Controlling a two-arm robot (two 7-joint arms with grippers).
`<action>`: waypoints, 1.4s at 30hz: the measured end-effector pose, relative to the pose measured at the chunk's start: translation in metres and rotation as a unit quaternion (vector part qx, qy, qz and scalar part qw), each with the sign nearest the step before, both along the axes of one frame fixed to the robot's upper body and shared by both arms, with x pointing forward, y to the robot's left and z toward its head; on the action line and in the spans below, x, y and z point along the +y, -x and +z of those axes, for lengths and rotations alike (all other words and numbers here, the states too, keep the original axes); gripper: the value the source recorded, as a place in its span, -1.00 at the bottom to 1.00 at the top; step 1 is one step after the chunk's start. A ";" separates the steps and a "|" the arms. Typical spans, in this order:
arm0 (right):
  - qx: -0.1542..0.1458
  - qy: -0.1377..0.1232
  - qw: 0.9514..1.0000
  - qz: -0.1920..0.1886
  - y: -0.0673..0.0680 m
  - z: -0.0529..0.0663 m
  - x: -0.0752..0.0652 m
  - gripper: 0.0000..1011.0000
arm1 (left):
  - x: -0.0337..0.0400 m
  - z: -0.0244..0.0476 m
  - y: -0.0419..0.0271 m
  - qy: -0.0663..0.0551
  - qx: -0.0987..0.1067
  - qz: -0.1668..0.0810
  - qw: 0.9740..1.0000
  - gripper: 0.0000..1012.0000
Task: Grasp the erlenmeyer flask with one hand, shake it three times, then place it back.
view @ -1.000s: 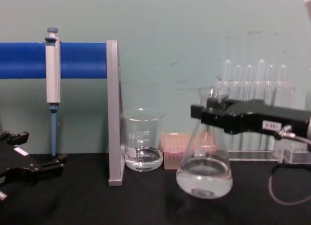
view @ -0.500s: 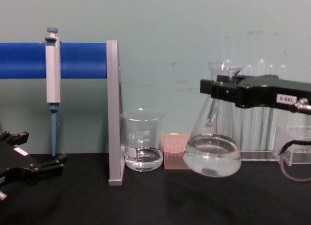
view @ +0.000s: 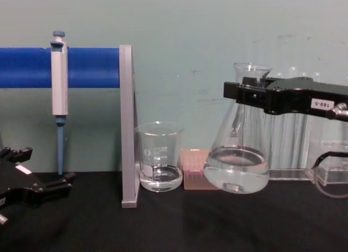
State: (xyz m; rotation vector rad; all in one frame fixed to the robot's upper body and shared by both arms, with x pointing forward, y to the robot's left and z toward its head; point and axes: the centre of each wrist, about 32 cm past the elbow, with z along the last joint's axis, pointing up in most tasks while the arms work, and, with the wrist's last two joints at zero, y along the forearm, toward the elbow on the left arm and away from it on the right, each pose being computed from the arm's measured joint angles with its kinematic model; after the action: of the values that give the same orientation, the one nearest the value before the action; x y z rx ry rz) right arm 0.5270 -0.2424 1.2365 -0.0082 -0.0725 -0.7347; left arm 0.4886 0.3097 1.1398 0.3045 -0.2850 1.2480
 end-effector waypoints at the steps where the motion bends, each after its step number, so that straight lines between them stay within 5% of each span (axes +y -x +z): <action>1: 0.000 0.000 1.000 0.000 0.000 0.000 0.000 -0.11 | 0.0000 0.0000 0.0000 0.000 0.000 0.000 1.000 0.98; 19: 0.006 0.004 1.000 0.010 0.001 -0.004 0.002 -0.11 | 0.0000 0.0000 0.0000 0.000 0.000 0.000 1.000 0.98; 32: 0.000 0.016 0.997 0.078 0.002 -0.008 0.008 -0.11 | 0.0000 0.0000 0.0000 0.000 0.000 0.000 1.000 0.98; 42: -0.006 0.021 0.987 0.159 0.001 -0.011 0.011 -0.11 | 0.0000 0.0000 0.0000 0.000 0.000 0.000 1.000 0.98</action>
State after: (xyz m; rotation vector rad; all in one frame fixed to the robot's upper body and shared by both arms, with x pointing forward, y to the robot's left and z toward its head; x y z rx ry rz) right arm 0.5261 -0.2317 1.2252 -0.0317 -0.0978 -0.4132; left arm 0.4886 0.3097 1.1398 0.3045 -0.2851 1.2480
